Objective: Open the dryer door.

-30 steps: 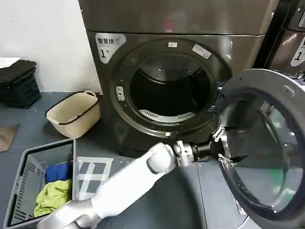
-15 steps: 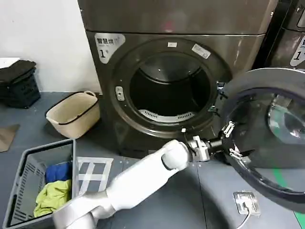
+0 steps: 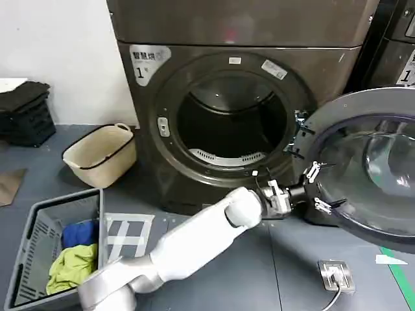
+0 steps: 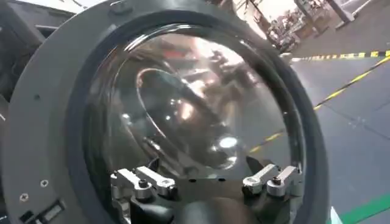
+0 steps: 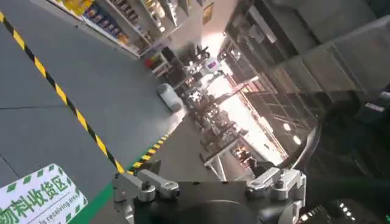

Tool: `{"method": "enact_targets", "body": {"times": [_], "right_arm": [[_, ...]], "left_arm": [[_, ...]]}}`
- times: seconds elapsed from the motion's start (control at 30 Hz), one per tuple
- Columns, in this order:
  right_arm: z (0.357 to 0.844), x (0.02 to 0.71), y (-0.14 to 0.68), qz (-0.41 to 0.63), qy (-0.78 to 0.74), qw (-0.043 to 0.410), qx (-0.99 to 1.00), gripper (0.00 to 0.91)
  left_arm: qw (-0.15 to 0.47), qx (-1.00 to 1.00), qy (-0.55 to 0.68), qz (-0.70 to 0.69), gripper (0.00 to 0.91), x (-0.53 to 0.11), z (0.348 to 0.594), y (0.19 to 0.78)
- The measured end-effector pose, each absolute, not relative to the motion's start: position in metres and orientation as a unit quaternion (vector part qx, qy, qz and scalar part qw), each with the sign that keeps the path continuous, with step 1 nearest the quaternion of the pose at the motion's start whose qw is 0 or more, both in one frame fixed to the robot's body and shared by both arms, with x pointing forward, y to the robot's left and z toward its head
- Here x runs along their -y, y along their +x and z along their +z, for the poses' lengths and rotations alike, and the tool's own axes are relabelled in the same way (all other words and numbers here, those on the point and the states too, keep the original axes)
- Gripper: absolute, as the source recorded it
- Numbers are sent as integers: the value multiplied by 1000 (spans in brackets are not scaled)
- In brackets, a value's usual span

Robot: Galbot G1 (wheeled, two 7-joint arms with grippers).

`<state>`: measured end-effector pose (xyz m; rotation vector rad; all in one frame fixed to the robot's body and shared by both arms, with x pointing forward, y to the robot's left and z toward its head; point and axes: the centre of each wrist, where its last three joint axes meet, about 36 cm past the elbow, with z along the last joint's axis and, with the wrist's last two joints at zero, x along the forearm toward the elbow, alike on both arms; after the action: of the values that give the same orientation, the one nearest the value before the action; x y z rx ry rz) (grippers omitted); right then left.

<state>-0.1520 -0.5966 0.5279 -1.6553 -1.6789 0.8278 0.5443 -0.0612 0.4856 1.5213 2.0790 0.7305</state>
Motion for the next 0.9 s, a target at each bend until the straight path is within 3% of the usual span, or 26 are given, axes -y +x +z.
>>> {"method": "enact_targets", "body": {"times": [0.4,0.6,0.9], "right_arm": [[531,601,-148,311,-631,321,634,907],[536,602,-146,312,-637,326,625,907],[540,602,-138,307,-631,312,641,907]], "left_arm": [[201,-745,580,261,907,44,483,529],[198,-747,584,248,907,13,495,504],[139,-790,567,187,907,-70,524,455]]}}
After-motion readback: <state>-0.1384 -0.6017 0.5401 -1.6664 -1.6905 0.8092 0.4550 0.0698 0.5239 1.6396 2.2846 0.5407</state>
